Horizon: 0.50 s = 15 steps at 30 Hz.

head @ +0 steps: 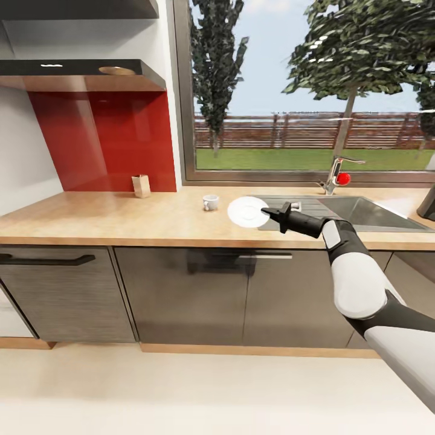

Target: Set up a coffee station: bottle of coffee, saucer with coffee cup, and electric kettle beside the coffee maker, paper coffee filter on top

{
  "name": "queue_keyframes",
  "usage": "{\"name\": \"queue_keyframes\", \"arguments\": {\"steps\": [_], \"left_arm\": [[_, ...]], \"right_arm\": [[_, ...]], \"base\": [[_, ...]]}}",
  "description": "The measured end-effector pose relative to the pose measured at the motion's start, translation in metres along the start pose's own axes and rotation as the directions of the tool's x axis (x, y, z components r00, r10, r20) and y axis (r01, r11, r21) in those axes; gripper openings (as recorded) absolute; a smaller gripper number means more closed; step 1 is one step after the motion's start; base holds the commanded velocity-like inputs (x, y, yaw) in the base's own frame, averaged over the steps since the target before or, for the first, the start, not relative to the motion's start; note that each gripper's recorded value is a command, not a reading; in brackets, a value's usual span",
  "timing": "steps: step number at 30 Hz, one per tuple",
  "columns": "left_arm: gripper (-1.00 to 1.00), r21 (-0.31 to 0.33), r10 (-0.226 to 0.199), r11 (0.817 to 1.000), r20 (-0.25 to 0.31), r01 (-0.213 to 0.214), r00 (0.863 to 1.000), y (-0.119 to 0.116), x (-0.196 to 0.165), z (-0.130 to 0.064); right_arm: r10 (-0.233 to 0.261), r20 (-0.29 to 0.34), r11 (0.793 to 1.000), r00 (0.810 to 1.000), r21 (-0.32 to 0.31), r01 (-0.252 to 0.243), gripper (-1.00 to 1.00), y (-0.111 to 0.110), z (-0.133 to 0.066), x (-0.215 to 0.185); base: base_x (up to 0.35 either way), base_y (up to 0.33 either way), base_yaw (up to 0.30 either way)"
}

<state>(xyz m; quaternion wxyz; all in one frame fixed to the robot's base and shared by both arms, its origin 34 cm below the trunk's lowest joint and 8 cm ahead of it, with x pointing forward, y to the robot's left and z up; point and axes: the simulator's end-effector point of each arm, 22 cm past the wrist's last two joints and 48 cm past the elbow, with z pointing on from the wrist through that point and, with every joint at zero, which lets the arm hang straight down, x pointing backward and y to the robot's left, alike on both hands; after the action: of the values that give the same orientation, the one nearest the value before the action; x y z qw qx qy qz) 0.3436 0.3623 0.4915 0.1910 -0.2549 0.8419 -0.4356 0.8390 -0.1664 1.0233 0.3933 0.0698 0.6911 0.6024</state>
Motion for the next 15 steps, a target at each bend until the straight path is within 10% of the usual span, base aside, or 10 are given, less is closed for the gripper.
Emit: {"name": "queue_keyframes", "arguments": {"steps": [15], "left_arm": [[1.00,-0.063,0.035,0.997,0.009,-0.034,0.999,0.013,0.002,0.007]], "right_arm": [[-0.034,0.022,0.999,0.999,0.015,0.034,-1.00,0.002,-0.009,-0.012]], "base": [[0.000,0.000,-0.233]]}}
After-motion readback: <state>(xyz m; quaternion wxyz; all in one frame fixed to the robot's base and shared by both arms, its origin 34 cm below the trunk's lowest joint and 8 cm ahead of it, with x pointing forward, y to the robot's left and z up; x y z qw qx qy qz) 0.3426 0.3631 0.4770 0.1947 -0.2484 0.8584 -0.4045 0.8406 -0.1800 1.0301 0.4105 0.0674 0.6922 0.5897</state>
